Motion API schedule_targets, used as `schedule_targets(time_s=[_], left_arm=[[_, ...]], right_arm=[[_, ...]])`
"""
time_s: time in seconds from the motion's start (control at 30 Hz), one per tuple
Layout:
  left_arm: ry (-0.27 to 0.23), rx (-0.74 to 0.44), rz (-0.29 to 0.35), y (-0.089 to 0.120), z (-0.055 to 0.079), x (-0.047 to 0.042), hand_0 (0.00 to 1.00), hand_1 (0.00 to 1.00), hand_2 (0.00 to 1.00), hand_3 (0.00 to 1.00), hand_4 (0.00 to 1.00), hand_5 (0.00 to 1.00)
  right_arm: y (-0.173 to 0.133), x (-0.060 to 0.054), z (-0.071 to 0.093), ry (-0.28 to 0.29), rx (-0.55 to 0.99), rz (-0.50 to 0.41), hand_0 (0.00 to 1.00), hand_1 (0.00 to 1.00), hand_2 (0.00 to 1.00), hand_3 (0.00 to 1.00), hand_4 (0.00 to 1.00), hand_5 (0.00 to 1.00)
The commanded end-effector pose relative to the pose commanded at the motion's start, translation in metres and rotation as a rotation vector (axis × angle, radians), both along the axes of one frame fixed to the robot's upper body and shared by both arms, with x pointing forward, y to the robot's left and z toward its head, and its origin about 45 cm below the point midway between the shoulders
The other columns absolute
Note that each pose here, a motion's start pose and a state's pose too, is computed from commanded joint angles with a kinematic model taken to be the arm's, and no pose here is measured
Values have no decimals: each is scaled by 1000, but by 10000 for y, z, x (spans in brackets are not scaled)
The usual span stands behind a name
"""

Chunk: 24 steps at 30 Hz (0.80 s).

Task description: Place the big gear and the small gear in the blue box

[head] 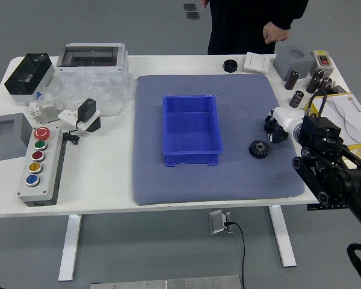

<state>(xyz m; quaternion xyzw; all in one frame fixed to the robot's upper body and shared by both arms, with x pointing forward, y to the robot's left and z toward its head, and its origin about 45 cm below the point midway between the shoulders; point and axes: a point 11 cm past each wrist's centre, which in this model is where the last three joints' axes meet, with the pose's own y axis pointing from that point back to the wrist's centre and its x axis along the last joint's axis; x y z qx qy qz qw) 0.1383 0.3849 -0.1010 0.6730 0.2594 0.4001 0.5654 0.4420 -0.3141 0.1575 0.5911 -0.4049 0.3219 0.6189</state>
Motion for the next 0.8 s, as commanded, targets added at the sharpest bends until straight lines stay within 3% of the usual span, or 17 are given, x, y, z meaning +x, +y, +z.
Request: schedule_targets(time_s=[0.17, 0.2, 0.8], left_arm=[[0, 0, 1, -2, -1, -2, 792, 769, 769, 695, 570, 268], [1, 0, 1, -3, -2, -3, 792, 769, 768, 694, 570, 266], [0, -1, 1, -7, -1, 1, 792, 769, 766, 694, 569, 258]], right_arm=[[5, 2, -4, -7, 2, -2, 627, 617, 727, 705, 529, 140], [5, 1, -6, -8, 3, -2, 585, 555, 629, 647, 520, 141], [-18, 11, -14, -26, 9, -16, 562, 493, 529, 567, 483, 149]])
